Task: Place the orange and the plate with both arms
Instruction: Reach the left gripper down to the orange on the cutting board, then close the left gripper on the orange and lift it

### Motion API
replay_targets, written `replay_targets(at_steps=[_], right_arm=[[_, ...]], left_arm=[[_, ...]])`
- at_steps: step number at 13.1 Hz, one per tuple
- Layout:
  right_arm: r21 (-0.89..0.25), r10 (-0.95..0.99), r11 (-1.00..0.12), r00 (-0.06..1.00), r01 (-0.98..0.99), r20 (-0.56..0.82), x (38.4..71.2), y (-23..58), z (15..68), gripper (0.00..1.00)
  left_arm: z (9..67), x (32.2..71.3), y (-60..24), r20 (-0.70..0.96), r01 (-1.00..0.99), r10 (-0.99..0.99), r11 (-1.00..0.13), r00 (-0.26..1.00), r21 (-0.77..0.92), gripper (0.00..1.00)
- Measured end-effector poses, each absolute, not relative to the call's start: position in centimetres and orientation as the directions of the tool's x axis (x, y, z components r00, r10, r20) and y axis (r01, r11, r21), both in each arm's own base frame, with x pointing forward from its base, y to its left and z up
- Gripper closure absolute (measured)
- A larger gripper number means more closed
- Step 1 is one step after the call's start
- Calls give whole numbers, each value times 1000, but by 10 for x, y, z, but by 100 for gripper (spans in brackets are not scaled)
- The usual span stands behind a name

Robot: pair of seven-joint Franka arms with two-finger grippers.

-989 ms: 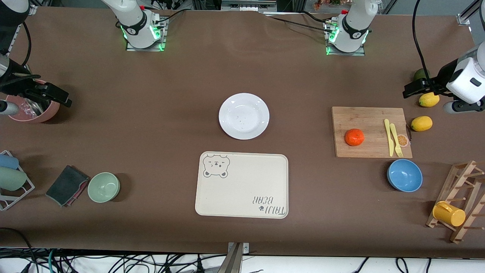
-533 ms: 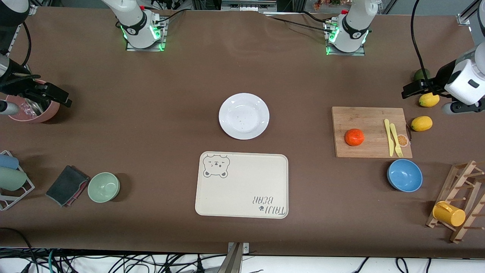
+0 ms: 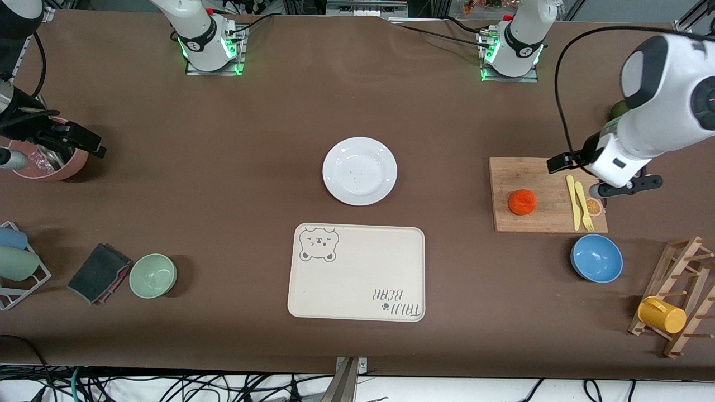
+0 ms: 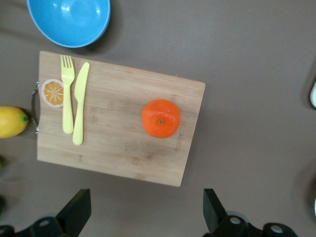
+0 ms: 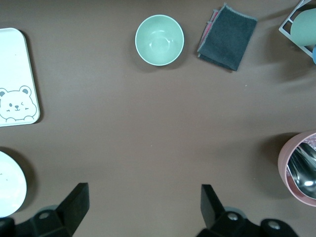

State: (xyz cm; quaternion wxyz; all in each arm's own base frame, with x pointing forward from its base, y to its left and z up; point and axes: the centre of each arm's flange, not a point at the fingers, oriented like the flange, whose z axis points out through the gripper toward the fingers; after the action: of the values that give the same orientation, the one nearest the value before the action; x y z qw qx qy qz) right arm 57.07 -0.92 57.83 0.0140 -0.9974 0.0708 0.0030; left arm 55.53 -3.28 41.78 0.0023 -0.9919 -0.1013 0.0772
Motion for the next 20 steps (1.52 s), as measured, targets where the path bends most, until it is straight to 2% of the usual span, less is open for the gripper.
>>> replay_targets(at_steps=[5,15,19,20], right_arm=[[-28,-141,-990,990,-141,-8,571,-9,578,0],[-28,-141,-990,990,-141,-8,571,-9,578,0],[-28,-141,-990,990,-141,-8,571,-9,578,0],[-28,-141,-990,990,-141,-8,571,-9,578,0]], left_arm=[[330,549,-32,-171,217,218,-976,961,-21,0],[238,567,-35,-137,238,235,-971,962,3,0],[221,566,-35,-153,239,237,-971,960,1,0],[220,565,-35,-156,239,237,-971,959,0,9]])
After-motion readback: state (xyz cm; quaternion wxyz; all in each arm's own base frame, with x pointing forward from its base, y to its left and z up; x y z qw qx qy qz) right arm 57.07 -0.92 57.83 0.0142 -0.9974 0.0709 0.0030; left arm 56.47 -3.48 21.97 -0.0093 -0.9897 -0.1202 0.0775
